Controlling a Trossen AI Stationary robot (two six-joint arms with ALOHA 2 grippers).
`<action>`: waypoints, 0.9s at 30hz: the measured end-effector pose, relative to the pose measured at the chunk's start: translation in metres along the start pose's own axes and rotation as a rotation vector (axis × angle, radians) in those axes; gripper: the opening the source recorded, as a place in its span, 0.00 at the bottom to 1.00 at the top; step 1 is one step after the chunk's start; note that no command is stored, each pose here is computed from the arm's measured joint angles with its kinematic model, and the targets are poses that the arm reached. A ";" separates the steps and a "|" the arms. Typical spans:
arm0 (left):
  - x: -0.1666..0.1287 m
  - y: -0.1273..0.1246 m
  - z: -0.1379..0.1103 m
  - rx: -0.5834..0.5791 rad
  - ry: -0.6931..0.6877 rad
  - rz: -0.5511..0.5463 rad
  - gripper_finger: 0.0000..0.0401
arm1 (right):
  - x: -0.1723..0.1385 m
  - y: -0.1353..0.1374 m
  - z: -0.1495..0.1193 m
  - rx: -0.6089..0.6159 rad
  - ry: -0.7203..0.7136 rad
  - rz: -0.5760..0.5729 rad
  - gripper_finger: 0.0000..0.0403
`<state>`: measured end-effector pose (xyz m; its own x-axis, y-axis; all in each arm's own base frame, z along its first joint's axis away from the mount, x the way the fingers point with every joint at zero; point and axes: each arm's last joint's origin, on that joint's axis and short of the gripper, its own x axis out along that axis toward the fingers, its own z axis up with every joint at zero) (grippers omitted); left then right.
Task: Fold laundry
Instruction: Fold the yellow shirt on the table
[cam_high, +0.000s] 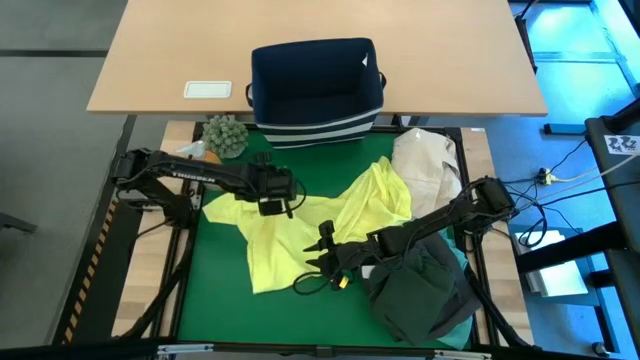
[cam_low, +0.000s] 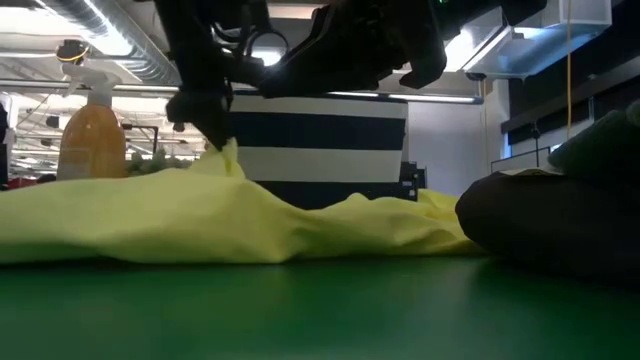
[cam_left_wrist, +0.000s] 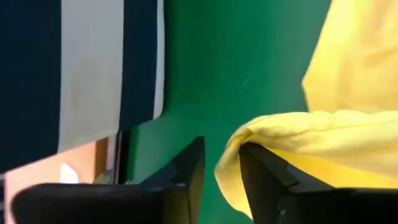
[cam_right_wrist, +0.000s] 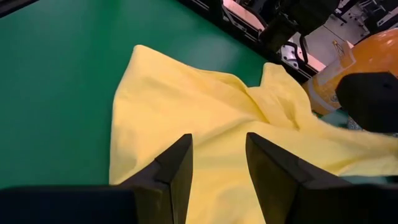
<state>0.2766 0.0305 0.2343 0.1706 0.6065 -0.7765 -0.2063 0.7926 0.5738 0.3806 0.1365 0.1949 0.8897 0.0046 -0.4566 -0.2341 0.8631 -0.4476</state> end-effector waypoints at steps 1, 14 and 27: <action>0.000 0.000 0.001 -0.004 -0.009 -0.007 0.25 | 0.000 0.000 0.000 -0.001 0.001 0.000 0.36; -0.046 -0.028 -0.025 -0.192 0.014 -0.108 0.36 | 0.000 0.001 -0.005 -0.031 0.043 0.016 0.36; -0.077 -0.103 -0.065 -0.428 -0.027 -0.259 0.36 | -0.001 0.006 -0.009 0.000 0.096 0.039 0.36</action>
<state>0.2223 -0.1019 0.2182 0.2922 0.3991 -0.8691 -0.5297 0.8242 0.2004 0.3743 0.1373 0.1858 0.8382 -0.0103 -0.5453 -0.2676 0.8634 -0.4277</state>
